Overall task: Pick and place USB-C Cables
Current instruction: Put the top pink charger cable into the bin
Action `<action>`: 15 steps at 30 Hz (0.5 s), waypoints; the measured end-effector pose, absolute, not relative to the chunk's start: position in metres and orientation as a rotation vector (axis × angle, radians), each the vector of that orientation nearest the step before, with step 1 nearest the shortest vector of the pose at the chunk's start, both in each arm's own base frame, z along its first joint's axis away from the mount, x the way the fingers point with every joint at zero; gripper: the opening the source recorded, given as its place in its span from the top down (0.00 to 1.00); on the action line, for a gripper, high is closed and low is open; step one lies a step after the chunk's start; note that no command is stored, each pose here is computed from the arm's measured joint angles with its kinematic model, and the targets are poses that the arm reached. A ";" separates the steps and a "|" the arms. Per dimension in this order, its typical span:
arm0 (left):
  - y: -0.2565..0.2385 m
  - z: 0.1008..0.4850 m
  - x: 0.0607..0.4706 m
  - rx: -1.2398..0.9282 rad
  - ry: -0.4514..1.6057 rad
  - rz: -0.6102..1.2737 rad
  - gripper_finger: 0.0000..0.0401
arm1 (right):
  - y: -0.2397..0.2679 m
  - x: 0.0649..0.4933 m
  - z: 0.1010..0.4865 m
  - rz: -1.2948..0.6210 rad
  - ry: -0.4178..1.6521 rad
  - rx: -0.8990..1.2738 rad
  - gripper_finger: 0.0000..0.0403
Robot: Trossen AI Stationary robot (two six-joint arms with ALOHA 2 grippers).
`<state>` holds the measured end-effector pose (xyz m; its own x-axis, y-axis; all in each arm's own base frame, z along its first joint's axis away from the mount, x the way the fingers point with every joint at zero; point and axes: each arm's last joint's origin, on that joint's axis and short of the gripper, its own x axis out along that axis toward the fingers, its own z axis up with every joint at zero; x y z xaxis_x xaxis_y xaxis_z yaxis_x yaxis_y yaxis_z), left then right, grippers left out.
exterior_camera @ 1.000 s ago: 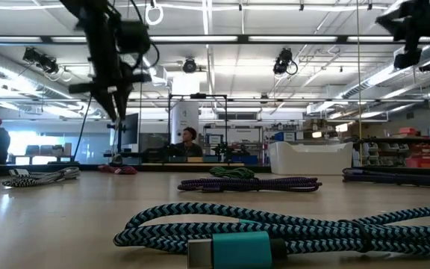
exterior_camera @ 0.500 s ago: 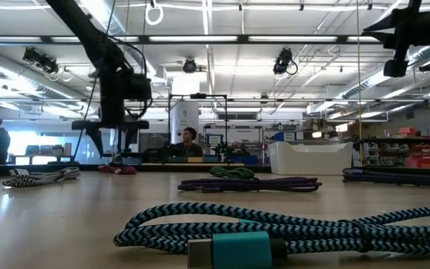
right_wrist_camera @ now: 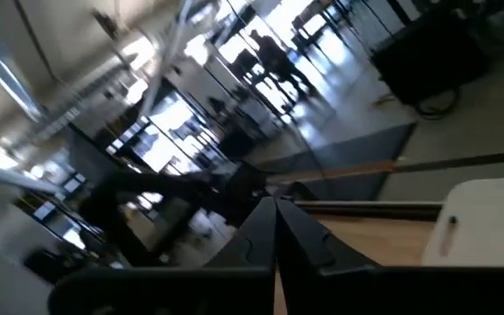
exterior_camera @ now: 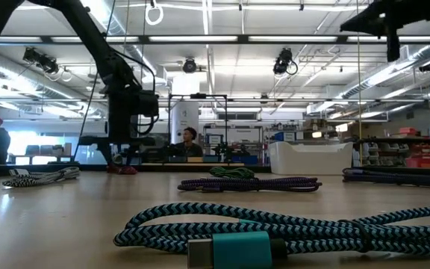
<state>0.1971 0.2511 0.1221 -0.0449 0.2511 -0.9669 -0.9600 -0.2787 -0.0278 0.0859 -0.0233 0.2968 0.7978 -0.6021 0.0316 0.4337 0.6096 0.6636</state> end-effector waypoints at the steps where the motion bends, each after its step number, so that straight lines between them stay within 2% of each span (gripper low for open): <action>1: 0.251 0.122 0.198 -1.177 0.892 1.510 0.65 | -0.024 0.090 0.301 -0.618 -0.234 0.666 0.98; 6: 0.246 0.125 0.206 -1.027 0.972 1.376 0.92 | -0.026 0.117 0.317 -0.547 -0.098 0.556 0.97; 7: 0.245 0.128 0.209 -0.999 0.977 1.347 0.95 | -0.027 0.121 0.320 -0.528 -0.076 0.551 0.97; 11: 0.229 0.150 0.219 -0.943 0.965 1.159 0.94 | -0.032 0.135 0.336 -0.490 -0.075 0.526 0.97; 15: 0.214 0.198 0.233 -0.873 0.774 0.899 0.95 | -0.040 0.140 0.356 -0.521 -0.102 0.484 0.98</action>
